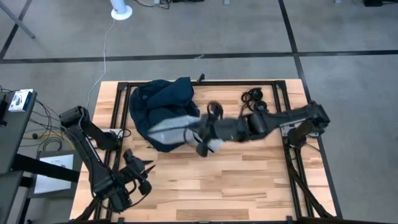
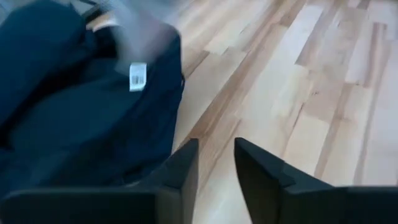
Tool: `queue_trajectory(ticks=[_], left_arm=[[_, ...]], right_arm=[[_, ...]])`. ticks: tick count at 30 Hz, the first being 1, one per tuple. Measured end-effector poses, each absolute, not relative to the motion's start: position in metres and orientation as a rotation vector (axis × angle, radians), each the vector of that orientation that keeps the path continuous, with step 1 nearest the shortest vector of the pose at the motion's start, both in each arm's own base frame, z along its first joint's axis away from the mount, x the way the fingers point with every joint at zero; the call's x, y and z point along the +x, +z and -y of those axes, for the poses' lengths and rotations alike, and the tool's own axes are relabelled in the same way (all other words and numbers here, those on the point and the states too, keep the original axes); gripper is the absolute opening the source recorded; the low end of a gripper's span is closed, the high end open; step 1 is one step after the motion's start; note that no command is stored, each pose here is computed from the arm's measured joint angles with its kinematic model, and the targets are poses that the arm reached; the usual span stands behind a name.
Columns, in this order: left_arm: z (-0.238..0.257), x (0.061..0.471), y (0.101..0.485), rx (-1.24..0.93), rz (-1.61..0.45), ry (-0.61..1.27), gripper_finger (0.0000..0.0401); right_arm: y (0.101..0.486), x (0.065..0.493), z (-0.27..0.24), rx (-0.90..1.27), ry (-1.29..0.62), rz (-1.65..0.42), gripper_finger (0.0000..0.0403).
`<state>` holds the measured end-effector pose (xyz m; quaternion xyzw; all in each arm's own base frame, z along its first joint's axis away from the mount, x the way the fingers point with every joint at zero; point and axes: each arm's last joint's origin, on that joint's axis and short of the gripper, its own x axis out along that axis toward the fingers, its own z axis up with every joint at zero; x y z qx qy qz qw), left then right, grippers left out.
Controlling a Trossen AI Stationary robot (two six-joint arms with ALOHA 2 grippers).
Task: Unpack backpack
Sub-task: Put the white zip lock bag into the blue backpack
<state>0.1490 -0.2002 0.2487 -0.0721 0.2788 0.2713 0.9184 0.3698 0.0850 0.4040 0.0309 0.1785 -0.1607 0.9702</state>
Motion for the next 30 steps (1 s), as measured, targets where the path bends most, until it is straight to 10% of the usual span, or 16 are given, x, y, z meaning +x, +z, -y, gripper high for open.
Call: queue_trajectory(ticks=[7,18,30], left_arm=[[0.196,0.139,0.219,-0.176,-0.565,0.566,0.0008],[0.197,0.139,0.211,-0.156,-0.572,0.53,0.0001],[0.198,0.14,0.211,-0.151,-0.574,0.524,0.0001]], right_arm=[[0.382,0.417,-0.028,0.123,-0.268,-0.301,0.0],[0.329,0.464,0.066,0.206,-0.439,-0.231,0.0],[0.251,0.503,0.045,0.313,-0.369,-0.334,0.0028]])
